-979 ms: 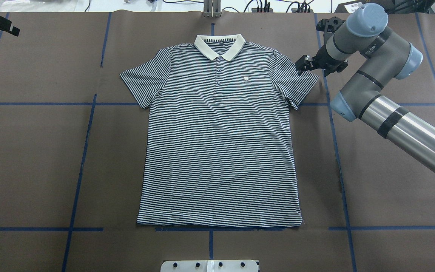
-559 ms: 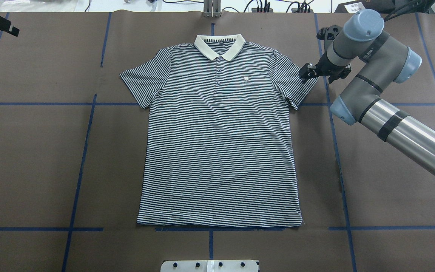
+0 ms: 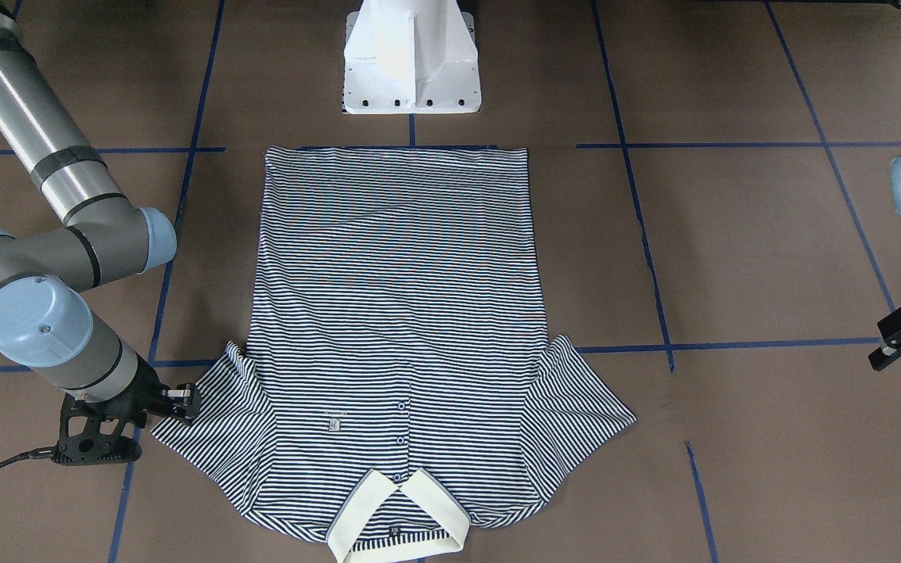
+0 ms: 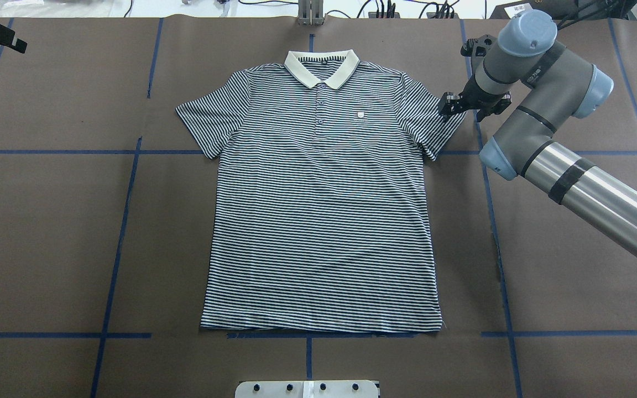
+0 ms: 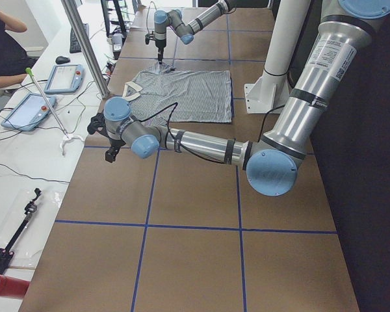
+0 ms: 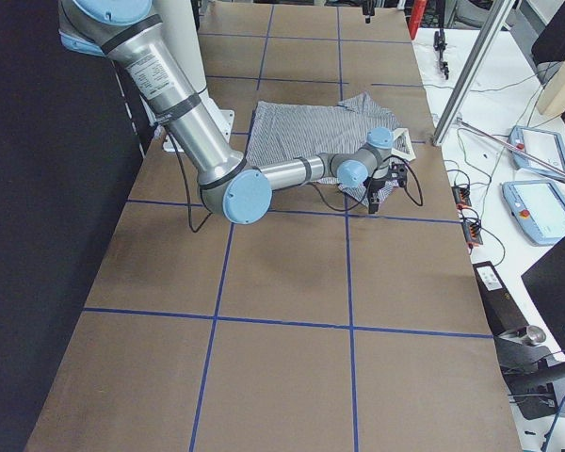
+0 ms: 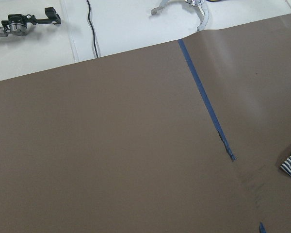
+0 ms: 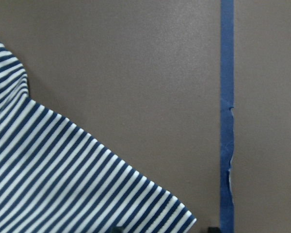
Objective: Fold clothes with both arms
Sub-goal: 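Move the right gripper to the sleeve nearest it and grasp it, then fold the grasped sleeve inward across the shirt with the right gripper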
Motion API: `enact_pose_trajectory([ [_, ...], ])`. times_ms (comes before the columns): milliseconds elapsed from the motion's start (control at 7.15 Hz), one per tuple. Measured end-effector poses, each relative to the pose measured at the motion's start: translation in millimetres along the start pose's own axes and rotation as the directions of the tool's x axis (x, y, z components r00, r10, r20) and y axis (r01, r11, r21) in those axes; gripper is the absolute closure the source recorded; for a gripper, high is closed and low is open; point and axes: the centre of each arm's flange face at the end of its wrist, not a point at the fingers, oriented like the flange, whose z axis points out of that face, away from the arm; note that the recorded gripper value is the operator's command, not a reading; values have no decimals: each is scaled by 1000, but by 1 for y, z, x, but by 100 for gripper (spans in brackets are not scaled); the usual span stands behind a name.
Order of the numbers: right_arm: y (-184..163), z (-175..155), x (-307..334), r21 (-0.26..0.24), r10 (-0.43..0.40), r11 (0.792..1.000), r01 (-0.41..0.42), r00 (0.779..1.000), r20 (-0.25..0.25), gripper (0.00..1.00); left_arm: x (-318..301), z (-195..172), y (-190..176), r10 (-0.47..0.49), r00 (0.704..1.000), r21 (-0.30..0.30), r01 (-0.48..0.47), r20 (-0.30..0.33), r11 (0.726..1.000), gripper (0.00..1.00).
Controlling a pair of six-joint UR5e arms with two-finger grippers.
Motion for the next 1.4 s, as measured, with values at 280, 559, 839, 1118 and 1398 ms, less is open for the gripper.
enact_pose_trajectory([
  [280, -1, 1, 3, -2, -8, 1000, 8, 1000, -4, 100, 0, 0, 0, 1, 1000, 1, -1, 0, 1000, 0],
  [559, -6, -6, 5, 12, -31, 999, 31, 1000, 4, 100, 0, -1, 0, 0, 1000, 2, 0, 0, 1000, 0],
  [839, -11, -22, -9, 38, -52, 998, 50, 998, 31, 100, -1, -1, 0, -1, 1000, 2, 1, 0, 1000, 0],
  [1118, -3, -53, -46, 77, -107, 992, 100, 991, 87, 100, -2, -4, -2, -3, 1000, 6, 3, 1, 1000, 0],
  [1398, 27, -66, -115, 104, -193, 978, 180, 971, 142, 100, -3, -5, -2, -4, 1000, 6, 4, 2, 1000, 0],
])
